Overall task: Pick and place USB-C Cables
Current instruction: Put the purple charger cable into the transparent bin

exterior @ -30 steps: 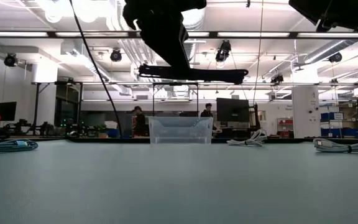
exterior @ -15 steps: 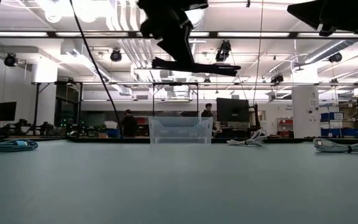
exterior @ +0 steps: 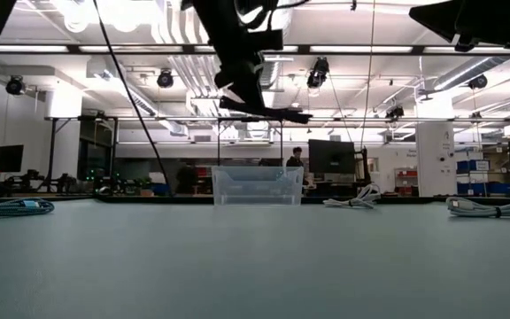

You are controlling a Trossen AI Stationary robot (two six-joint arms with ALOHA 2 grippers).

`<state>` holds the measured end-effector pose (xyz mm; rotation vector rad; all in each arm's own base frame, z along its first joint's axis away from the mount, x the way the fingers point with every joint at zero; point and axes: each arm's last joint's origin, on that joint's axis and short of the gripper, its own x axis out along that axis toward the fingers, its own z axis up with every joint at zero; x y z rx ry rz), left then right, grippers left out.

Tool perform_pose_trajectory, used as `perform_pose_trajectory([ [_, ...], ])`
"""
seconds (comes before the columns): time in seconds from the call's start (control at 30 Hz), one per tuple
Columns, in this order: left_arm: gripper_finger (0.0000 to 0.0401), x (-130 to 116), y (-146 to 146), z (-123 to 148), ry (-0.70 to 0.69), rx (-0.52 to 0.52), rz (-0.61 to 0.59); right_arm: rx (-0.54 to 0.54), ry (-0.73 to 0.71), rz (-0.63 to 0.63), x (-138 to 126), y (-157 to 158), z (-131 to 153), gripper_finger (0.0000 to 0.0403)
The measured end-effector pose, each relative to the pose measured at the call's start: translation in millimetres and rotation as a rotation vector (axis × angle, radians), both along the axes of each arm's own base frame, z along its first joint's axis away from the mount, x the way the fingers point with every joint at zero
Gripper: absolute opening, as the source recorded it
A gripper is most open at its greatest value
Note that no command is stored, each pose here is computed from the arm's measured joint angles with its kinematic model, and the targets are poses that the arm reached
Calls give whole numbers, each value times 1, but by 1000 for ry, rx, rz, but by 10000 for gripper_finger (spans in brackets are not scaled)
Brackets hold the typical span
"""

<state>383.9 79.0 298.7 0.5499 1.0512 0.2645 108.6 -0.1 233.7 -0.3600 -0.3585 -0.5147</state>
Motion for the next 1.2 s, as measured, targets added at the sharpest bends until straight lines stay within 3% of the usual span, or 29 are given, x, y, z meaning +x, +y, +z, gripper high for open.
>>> perform_pose_trajectory([
  [0.3, 11, -4, 47, 6, -102, 37, 95, -5, 2, -3, 0, 0, 0, 31],
  [0.53, 11, -12, 76, 6, -153, -51, 89, -5, 3, -3, 0, 0, 0, 31],
  [0.8, 11, -27, 112, 8, -178, -37, 186, -5, 1, -3, 0, 0, 0, 31],
  [1.2, 11, -40, 142, 14, -266, -70, 232, -10, 2, -6, 0, 0, 0, 31],
])
